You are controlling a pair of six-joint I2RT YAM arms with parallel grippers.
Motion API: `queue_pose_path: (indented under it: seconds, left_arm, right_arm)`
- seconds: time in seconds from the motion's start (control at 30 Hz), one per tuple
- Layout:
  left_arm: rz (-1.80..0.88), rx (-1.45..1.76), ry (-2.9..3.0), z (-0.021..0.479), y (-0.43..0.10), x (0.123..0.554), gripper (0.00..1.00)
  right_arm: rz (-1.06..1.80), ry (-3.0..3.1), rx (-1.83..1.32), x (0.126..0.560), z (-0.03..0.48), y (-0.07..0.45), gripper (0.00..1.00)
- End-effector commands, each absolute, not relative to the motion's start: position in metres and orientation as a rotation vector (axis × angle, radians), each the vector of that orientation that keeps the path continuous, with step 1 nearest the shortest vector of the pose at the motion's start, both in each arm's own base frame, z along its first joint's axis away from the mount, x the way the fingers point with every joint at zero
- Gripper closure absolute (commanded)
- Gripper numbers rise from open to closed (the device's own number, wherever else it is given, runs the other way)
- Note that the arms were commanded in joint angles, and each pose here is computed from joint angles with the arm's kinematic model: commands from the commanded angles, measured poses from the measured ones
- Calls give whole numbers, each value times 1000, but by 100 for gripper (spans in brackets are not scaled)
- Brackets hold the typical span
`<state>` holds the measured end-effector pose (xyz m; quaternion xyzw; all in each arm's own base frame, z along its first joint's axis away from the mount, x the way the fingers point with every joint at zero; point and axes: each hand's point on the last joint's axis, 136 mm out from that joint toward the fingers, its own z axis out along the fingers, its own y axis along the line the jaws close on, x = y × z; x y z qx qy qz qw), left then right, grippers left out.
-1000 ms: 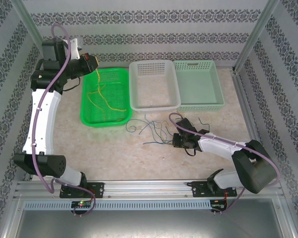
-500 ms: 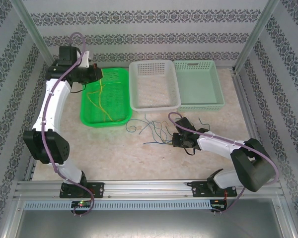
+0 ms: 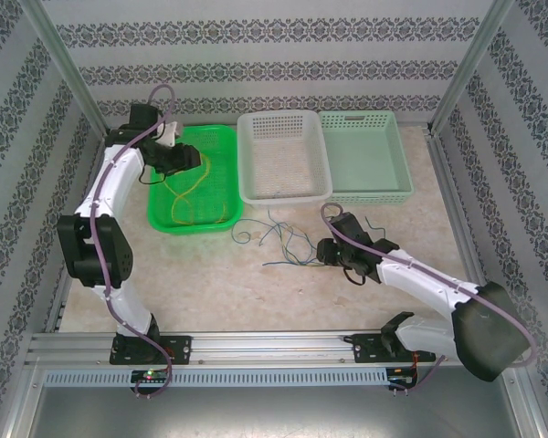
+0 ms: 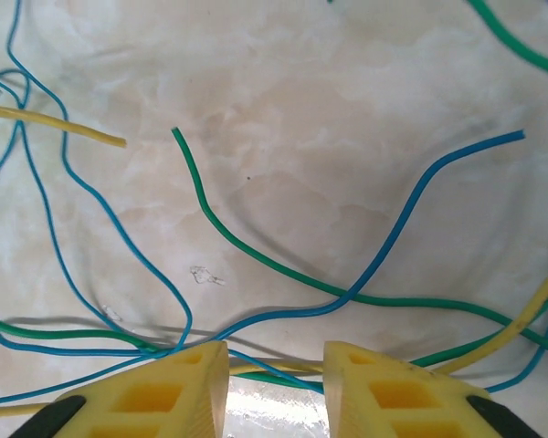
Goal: Untangle the cables
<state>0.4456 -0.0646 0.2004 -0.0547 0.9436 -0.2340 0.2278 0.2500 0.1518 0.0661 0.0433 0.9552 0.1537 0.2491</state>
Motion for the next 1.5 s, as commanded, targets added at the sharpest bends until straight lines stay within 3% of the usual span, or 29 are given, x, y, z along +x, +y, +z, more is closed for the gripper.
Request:
queue_pose_path:
  seconds: [0.0,0.1,0.2,0.23,0.47,0.63,0.97,1.17,1.47]
  left_arm:
    - [-549,-125,2663,194,-61,432,41]
    - [-401,-111,2687,195,-56,428,30]
    - [-302,-80,2654,206,-58,425,3]
    - [-284,-74,2634,212,-59,424,0]
    - [-333,31,2514,248,-103,398,0]
    - [-692,141,2530,233,-184,357,0]
    - [-1147,268,2567,195,-295,296,25]
    - [-1300,227,2604,164,-325,302,52]
    - [-1280,182,2681,131,-333,312,54]
  right_arm:
    - [383,2571,150,250,73,140,64]
    - [404,2538,157,250,82,140,62]
    - [412,2516,154,251,88,139,60]
    - [410,2511,155,251,90,139,60]
    - [411,2490,176,253,95,137,53]
    - [418,2479,188,258,97,139,51]
    - [434,2501,183,263,91,145,49]
    - [448,2514,186,262,89,148,49]
    - [448,2493,205,258,89,142,49]
